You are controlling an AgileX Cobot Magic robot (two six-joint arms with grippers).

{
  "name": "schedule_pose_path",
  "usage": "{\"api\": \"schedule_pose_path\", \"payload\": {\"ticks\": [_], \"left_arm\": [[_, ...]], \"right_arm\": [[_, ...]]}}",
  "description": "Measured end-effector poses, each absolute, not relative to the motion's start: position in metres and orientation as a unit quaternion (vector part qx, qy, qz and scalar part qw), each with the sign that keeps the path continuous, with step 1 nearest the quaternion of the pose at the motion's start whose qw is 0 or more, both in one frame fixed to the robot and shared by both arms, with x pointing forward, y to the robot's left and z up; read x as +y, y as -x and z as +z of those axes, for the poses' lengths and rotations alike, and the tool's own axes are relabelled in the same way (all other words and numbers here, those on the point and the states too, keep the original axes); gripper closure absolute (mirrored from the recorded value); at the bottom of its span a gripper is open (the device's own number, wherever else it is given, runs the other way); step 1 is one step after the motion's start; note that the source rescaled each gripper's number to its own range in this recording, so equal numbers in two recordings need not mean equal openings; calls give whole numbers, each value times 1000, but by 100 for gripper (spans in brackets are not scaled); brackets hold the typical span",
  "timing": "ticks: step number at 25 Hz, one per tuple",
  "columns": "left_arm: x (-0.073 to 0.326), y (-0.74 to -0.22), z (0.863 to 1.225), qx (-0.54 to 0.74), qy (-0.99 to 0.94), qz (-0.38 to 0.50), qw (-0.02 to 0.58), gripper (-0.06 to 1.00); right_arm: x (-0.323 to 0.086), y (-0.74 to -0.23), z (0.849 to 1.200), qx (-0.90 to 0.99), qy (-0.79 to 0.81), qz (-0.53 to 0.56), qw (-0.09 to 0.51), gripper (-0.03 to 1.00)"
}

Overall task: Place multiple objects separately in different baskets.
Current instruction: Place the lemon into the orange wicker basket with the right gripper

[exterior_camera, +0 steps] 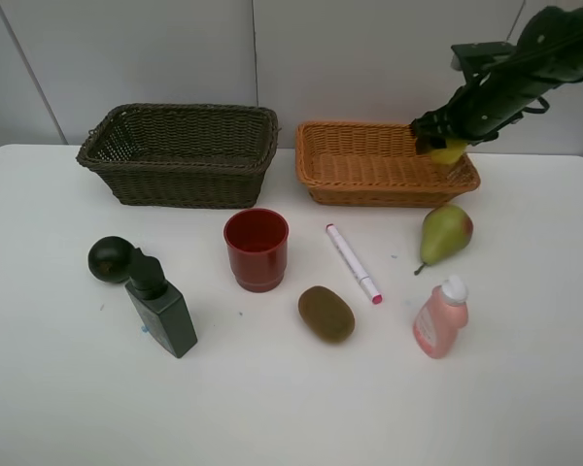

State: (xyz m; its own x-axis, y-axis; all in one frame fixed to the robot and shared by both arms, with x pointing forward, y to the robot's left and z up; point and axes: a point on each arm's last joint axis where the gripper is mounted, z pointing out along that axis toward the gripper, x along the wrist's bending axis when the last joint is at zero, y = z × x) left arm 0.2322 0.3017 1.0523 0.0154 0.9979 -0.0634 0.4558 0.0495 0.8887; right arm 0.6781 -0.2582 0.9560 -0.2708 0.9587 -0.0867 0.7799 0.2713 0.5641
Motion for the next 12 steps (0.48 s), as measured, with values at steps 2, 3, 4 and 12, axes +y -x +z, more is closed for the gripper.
{"api": "schedule_pose_path", "payload": {"ticks": [2, 3, 4, 12], "left_arm": [[302, -232, 1052, 610, -596, 347, 391, -6], [302, -232, 1052, 610, -596, 347, 391, -6], [302, -232, 1052, 610, -596, 347, 391, -6], [302, -232, 1052, 610, -596, 347, 391, -6]], "right_arm": [[-258, -681, 944, 769, -567, 209, 210, 40], [-258, -683, 939, 769, -567, 208, 210, 40], [-258, -684, 935, 768, -568, 208, 210, 40], [-258, -690, 911, 768, -570, 205, 208, 40]]}}
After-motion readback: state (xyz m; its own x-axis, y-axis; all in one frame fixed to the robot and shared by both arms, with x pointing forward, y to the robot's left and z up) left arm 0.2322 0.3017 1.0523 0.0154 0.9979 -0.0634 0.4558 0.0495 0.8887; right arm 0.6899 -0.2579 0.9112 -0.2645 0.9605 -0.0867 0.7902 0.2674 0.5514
